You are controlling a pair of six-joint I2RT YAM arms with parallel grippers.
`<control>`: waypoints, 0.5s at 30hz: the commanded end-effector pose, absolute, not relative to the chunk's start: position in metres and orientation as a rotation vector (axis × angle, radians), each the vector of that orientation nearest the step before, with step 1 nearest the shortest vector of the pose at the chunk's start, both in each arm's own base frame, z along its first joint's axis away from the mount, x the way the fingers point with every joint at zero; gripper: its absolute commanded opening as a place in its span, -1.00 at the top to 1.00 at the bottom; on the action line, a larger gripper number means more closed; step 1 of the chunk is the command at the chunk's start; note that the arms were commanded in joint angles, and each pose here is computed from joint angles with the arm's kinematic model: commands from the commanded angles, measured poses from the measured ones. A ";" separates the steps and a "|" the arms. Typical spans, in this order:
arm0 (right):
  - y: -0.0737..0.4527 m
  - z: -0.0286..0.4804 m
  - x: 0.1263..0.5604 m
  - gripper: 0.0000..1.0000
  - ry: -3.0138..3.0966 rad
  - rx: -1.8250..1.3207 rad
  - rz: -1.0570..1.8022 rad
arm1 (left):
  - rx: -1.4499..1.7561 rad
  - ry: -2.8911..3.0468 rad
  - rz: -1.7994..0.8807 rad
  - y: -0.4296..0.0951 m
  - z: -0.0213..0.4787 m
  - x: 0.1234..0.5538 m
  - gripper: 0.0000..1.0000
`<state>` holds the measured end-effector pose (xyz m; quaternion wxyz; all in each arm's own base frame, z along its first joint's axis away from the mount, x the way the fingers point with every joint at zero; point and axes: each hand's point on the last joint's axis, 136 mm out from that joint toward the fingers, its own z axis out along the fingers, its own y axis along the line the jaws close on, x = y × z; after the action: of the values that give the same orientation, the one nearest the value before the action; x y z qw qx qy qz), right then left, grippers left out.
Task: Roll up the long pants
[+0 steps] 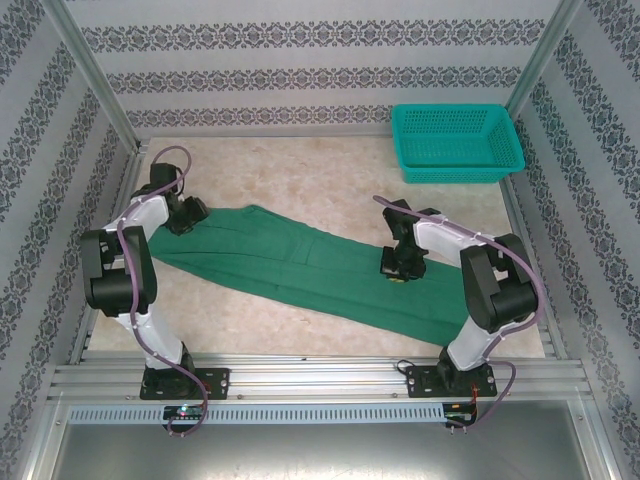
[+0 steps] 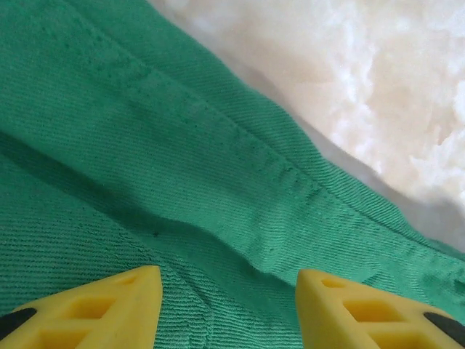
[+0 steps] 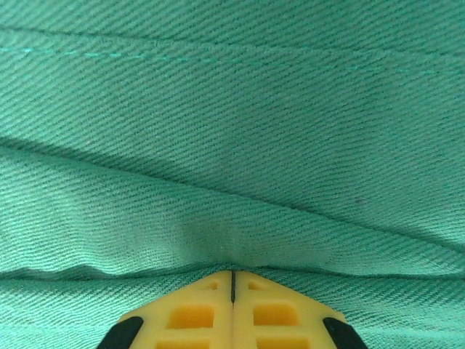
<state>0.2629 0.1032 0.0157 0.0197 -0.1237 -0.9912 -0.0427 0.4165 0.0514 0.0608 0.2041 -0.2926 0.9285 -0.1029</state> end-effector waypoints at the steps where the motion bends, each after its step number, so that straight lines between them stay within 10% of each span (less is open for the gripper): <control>1: 0.101 0.007 0.265 1.00 -3.026 -0.462 -0.074 | -0.915 2.642 -0.347 0.053 0.035 0.393 0.00; 15: 0.070 0.018 0.310 1.00 -2.968 -0.539 -0.025 | -1.375 2.492 -0.426 0.089 -0.017 0.314 0.05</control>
<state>0.3017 0.0921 0.0177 0.0601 -0.1742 -0.9821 -0.0379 0.3726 0.0837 0.0290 0.2213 -0.4095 0.8598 -0.2101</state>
